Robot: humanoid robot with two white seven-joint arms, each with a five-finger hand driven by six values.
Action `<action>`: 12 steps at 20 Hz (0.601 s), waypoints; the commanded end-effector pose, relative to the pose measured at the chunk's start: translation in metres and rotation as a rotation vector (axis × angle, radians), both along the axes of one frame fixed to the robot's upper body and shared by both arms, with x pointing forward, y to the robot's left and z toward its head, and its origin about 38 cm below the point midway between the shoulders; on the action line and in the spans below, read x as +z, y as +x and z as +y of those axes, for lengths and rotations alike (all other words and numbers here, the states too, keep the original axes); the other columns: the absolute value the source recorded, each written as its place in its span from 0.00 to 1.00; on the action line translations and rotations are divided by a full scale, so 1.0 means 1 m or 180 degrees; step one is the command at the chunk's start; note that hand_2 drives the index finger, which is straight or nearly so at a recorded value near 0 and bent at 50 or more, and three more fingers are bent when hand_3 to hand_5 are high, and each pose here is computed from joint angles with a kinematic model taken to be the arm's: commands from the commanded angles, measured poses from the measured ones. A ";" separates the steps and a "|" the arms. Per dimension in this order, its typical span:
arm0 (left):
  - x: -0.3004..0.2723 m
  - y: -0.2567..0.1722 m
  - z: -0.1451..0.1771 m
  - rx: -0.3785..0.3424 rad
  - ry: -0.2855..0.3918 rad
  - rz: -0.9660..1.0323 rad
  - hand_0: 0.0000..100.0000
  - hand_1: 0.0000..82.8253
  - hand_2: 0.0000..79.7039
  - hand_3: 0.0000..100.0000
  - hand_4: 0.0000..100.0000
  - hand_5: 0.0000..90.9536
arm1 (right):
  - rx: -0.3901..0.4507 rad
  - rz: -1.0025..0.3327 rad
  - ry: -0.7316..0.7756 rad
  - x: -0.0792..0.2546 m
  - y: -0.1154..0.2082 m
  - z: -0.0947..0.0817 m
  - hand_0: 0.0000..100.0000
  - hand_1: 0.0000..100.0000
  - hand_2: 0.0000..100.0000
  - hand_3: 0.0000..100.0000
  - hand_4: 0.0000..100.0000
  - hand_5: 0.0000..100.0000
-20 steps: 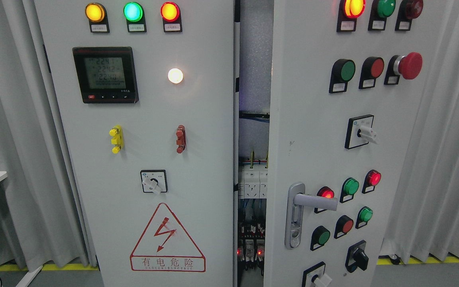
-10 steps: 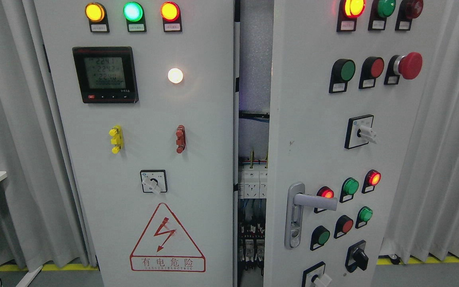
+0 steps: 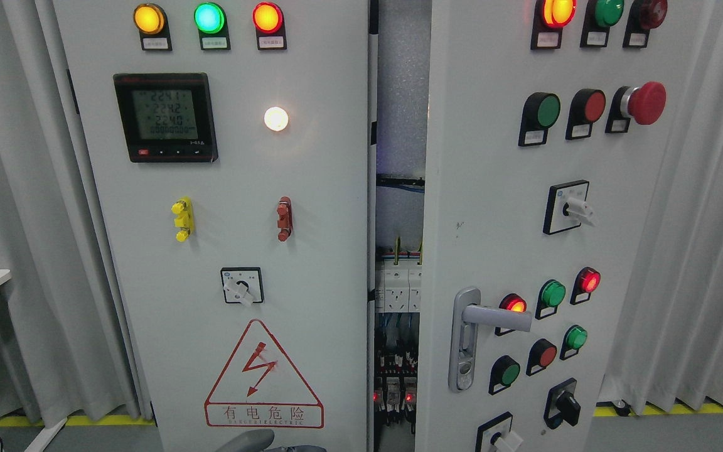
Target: Open door with both hands
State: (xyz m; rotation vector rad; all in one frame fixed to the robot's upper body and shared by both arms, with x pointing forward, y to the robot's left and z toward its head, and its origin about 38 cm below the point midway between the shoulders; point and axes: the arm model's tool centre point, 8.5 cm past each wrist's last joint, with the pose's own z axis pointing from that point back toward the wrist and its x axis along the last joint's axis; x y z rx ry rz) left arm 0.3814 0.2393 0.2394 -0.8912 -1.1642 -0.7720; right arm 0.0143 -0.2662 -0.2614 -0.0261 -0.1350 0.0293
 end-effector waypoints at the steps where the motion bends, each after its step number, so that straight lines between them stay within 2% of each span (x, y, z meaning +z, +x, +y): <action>1: 0.081 0.017 0.021 0.0113 -0.0324 -0.0366 0.29 0.00 0.03 0.03 0.03 0.00 | 0.0019 -0.0192 0.0006 0.001 0.029 0.000 0.22 0.00 0.00 0.00 0.00 0.00; 5: 0.133 0.043 0.017 0.0179 -0.0617 -0.0422 0.29 0.00 0.03 0.03 0.03 0.00 | 0.0019 -0.0192 0.0006 0.001 0.029 0.000 0.22 0.00 0.00 0.00 0.00 0.00; 10: 0.160 0.048 0.011 0.0015 -0.0806 -0.0421 0.29 0.00 0.03 0.03 0.03 0.00 | 0.0019 -0.0192 0.0006 0.001 0.029 0.000 0.22 0.00 0.00 0.00 0.00 0.00; 12: 0.168 0.052 0.012 0.0016 -0.0837 -0.0431 0.29 0.00 0.03 0.03 0.03 0.00 | 0.0019 -0.0192 0.0006 0.001 0.029 0.000 0.22 0.00 0.00 0.00 0.00 0.00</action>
